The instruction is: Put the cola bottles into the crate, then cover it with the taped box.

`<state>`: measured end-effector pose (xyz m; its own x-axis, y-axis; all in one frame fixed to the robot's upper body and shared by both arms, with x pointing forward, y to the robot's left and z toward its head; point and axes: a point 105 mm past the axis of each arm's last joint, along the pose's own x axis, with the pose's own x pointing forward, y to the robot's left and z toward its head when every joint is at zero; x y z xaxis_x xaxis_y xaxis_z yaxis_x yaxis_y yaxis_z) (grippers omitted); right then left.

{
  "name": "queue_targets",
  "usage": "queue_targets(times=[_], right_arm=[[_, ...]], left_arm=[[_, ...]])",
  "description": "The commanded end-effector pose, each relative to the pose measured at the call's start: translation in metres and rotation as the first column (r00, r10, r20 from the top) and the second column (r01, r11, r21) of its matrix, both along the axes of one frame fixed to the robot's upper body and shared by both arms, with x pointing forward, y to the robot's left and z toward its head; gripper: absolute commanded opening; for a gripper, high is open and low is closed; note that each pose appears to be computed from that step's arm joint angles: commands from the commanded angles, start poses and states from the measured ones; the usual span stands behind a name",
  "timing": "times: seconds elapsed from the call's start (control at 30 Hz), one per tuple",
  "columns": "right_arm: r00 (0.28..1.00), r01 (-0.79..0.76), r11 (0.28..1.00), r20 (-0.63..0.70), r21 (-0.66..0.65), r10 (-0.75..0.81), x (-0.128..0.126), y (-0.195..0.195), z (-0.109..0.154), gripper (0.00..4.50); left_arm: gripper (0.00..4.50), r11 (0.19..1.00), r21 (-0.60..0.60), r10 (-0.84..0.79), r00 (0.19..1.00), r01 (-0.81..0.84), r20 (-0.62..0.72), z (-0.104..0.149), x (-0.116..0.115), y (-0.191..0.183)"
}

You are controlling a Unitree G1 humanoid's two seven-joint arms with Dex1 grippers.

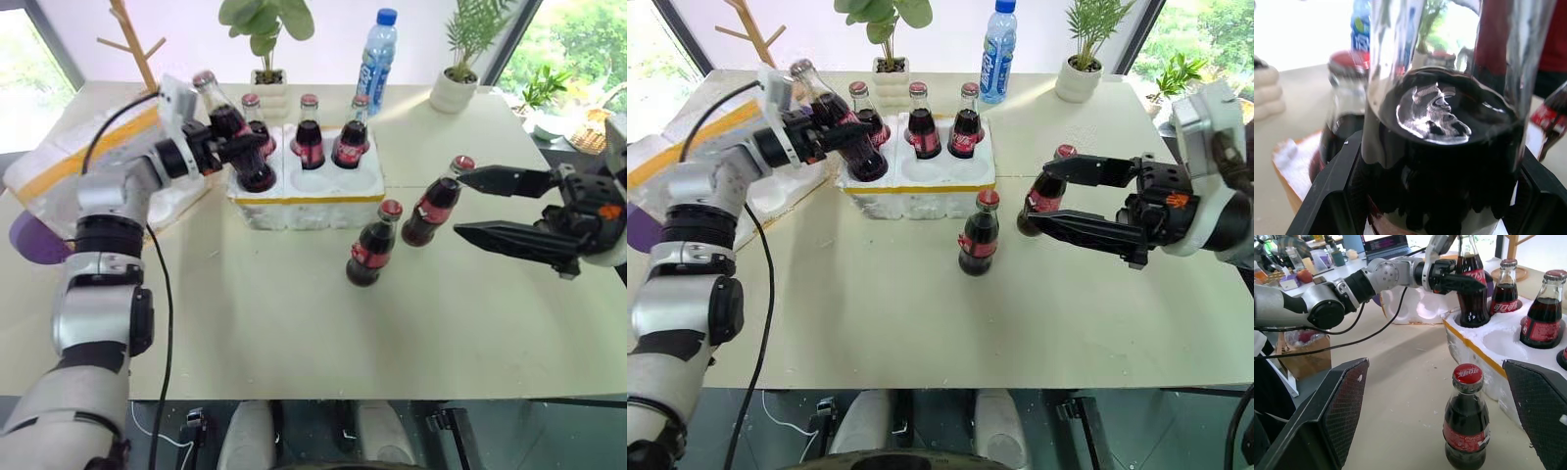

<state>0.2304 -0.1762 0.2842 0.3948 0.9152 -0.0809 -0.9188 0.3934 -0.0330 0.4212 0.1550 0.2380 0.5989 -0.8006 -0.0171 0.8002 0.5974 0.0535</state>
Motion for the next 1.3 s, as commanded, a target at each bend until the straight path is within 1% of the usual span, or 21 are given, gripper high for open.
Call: queue_targets(times=[0.03, 0.17, 0.23, 0.3, 0.37, 0.43, 0.5, 0.53, 0.6, 0.67, 0.77, 0.87, 0.93, 1.0, 1.07, 1.17, 1.2, 1.23, 1.3], right_arm=[[0.999, 0.018, 1.0, 0.045, 0.004, -0.018, -0.001, 0.0, 0.004, 4.5], [0.999, 0.04, 0.999, 0.037, -0.011, -0.039, 0.004, 0.0, -0.005, 4.5], [0.997, 0.062, 0.997, 0.041, -0.04, -0.06, 0.009, 0.0, -0.011, 4.5], [0.996, 0.075, 0.995, 0.048, -0.07, -0.072, 0.012, 0.0, -0.016, 4.5], [0.996, 0.079, 0.994, 0.051, -0.078, -0.075, 0.014, 0.0, -0.017, 4.5], [0.995, 0.094, 0.991, 0.054, -0.093, -0.089, 0.016, -0.002, -0.019, 4.5], [0.993, 0.115, 0.986, 0.056, -0.123, -0.108, 0.018, -0.004, -0.025, 4.5], [0.991, 0.129, 0.981, 0.062, -0.146, -0.121, 0.02, -0.006, -0.029, 4.5], [0.988, 0.151, 0.977, 0.05, -0.15, -0.145, 0.021, -0.009, -0.036, 4.5], [0.985, 0.172, 0.978, 0.019, -0.119, -0.171, 0.022, -0.011, -0.039, 4.5], [0.981, 0.195, 0.974, 0.006, -0.116, -0.195, 0.022, -0.013, -0.048, 4.5], [0.975, 0.22, 0.968, -0.013, -0.123, -0.223, 0.023, -0.012, -0.061, 4.5], [0.974, 0.22, 0.97, -0.037, -0.106, -0.225, 0.022, -0.009, -0.069, 4.5], [0.971, 0.225, 0.97, -0.054, -0.096, -0.231, 0.023, -0.003, -0.079, 4.5], [0.964, 0.251, 0.962, -0.061, -0.11, -0.259, 0.028, 0.001, -0.091, 4.5], [0.961, 0.261, 0.957, -0.058, -0.13, -0.27, 0.033, 0.007, -0.107, 4.5], [0.961, 0.259, 0.96, -0.067, -0.109, -0.267, 0.034, 0.01, -0.109, 4.5], [0.962, 0.257, 0.962, -0.073, -0.093, -0.264, 0.035, 0.012, -0.11, 4.5], [0.96, 0.267, 0.961, -0.075, -0.068, -0.271, 0.043, 0.018, -0.113, 4.5]], left_arm=[[2.7, 0.994, 0.103, -0.047, 0.989, 0.033, 0.137, 0.018, -0.004, -0.006], [2.7, 0.969, 0.248, -0.062, 0.987, 0.025, 0.146, -0.013, -0.001, -0.015], [2.7, 0.96, 0.279, -0.053, 0.988, 0.012, 0.142, -0.024, 0.001, -0.02], [2.7, 0.958, 0.286, -0.04, 0.989, -0.003, 0.142, -0.029, 0.004, -0.022], [3.75, 0.967, 0.254, -0.034, 0.99, -0.002, 0.138, -0.027, 0.005, -0.025], [4.46, 0.976, 0.216, -0.028, 0.99, -0.003, 0.141, -0.021, 0.006, -0.025], [4.46, 0.984, 0.18, -0.02, 0.988, -0.008, 0.152, -0.012, 0.005, -0.024], [4.46, 0.99, 0.142, -0.016, 0.987, -0.007, 0.158, -0.005, 0.005, -0.023], [4.46, 1.0, 0.021, -0.012, 0.988, 0.008, 0.154, 0.021, -0.001, -0.014], [4.46, 0.998, -0.044, -0.045, 0.987, 0.052, 0.157, 0.044, -0.013, -0.004], [4.46, 0.989, -0.045, -0.133, 0.979, 0.142, 0.155, 0.065, -0.041, 0.007], [4.46, 0.975, 0.003, -0.221, 0.966, 0.223, 0.131, 0.071, -0.07, 0.016], [4.46, 0.963, 0.066, -0.266, 0.96, 0.261, 0.084, 0.064, -0.089, 0.024], [4.46, 0.935, 0.163, -0.319, 0.948, 0.314, 0.006, 0.047, -0.11, 0.03], [4.46, 0.902, 0.249, -0.35, 0.935, 0.353, -0.055, 0.028, -0.126, 0.03], [4.46, 0.862, 0.336, -0.369, 0.925, 0.378, -0.094, 0.006, -0.137, 0.027], [4.46, 0.857, 0.354, -0.366, 0.926, 0.374, -0.093, 0.001, -0.137, 0.025], [4.46, 0.855, 0.364, -0.363, 0.927, 0.37, -0.09, -0.002, -0.137, 0.024], [4.46, 0.862, 0.348, -0.361, 0.928, 0.369, -0.089, -0.007, -0.136, 0.021]])
